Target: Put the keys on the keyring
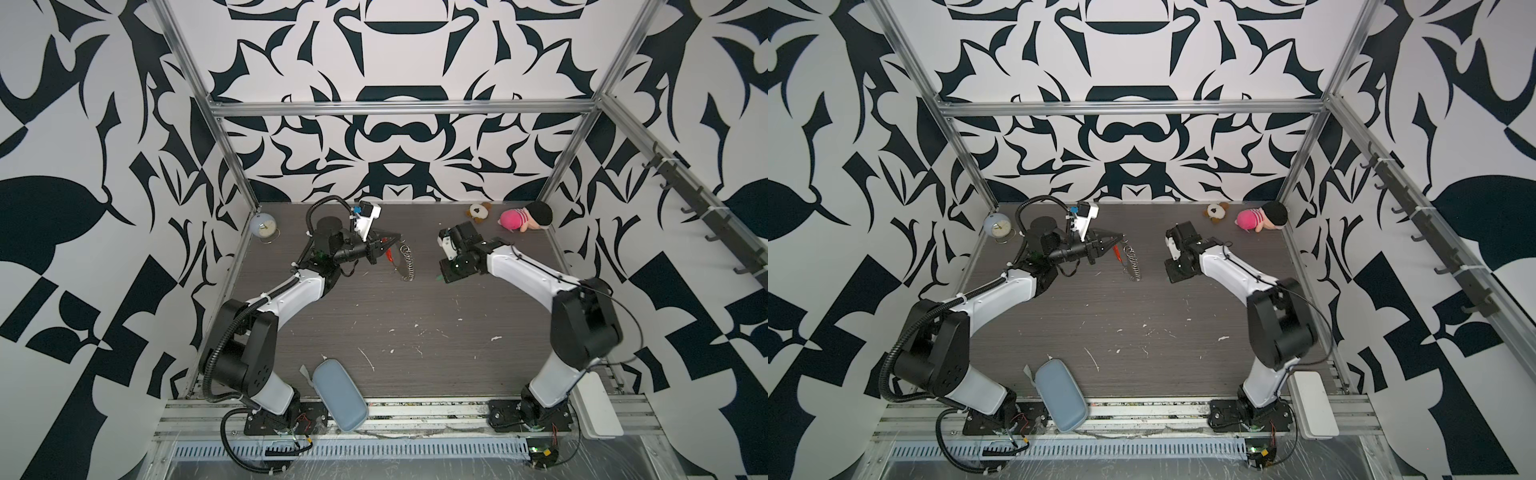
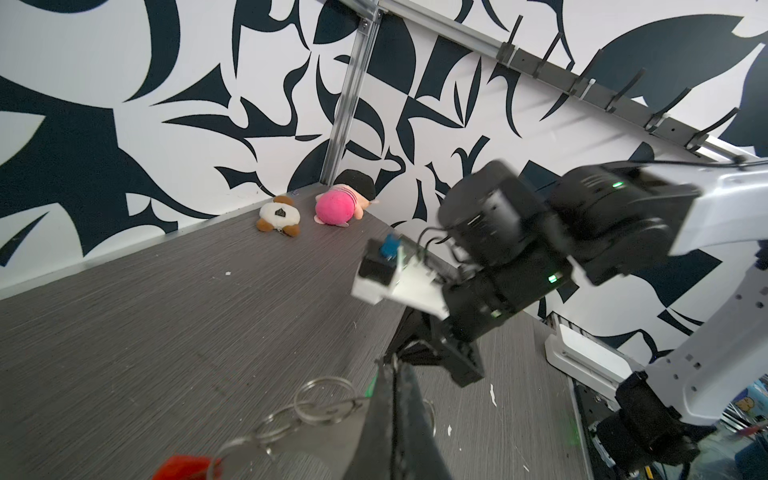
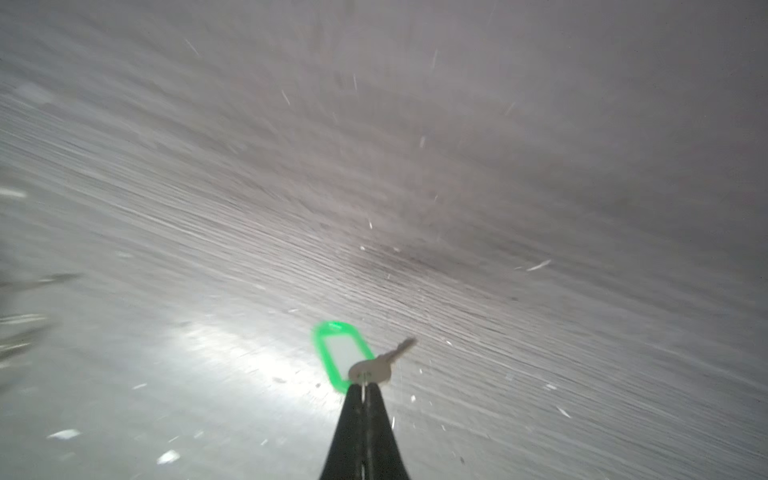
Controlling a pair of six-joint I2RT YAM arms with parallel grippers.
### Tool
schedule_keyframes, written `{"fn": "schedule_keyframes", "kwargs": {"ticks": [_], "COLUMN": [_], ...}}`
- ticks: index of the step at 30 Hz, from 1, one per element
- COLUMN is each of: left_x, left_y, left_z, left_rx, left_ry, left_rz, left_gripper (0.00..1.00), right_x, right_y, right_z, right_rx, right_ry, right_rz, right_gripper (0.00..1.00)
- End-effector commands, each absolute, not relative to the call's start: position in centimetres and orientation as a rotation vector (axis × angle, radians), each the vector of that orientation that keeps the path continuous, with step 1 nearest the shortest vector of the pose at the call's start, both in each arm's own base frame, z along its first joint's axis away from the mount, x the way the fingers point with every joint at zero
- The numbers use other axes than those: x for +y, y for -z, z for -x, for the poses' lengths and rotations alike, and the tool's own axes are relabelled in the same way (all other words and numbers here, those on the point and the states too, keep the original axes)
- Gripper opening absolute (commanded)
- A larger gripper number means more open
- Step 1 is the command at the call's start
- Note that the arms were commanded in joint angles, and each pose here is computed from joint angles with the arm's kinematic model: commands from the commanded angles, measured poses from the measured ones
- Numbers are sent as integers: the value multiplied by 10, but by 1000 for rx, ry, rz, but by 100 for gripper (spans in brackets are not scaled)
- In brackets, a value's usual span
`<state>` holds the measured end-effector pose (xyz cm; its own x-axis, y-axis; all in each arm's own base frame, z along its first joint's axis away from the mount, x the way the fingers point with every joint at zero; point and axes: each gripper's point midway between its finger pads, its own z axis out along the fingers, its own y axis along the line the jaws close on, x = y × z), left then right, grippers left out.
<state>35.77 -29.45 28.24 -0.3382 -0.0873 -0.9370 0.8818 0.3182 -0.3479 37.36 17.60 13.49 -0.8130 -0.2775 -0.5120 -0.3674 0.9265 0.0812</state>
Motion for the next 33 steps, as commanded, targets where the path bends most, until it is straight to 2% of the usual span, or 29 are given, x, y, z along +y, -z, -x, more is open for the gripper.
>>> {"fn": "schedule_keyframes", "kwargs": {"ticks": [1,9,14,21,33], "left_x": [-296,-300,-300,-301,-303], "left_y": [-318,-340,-350,-358,-361], "left_z": [-352,-347,-343,-339,-337], "left_rx": [1449,1377,1359,1339,1332], "left_ry": [1227,1283,1307,1329,1339], "left_rz": [-772,-792,-809,-816,-827], "left_gripper": [0,0,0,0,0], "right_x": [192,236,251,276,295], "right_y": [-195,-303,-336,-359,-360], "right_z": [-363,-326,-324,-324,-332], "right_rx": [2424,2154,2066,2003,2007], "right_ry": [-391,-803,-908,-985,-998], "right_rz": [519,696,745,816,849], "right_gripper": [0,0,0,0,0]}}
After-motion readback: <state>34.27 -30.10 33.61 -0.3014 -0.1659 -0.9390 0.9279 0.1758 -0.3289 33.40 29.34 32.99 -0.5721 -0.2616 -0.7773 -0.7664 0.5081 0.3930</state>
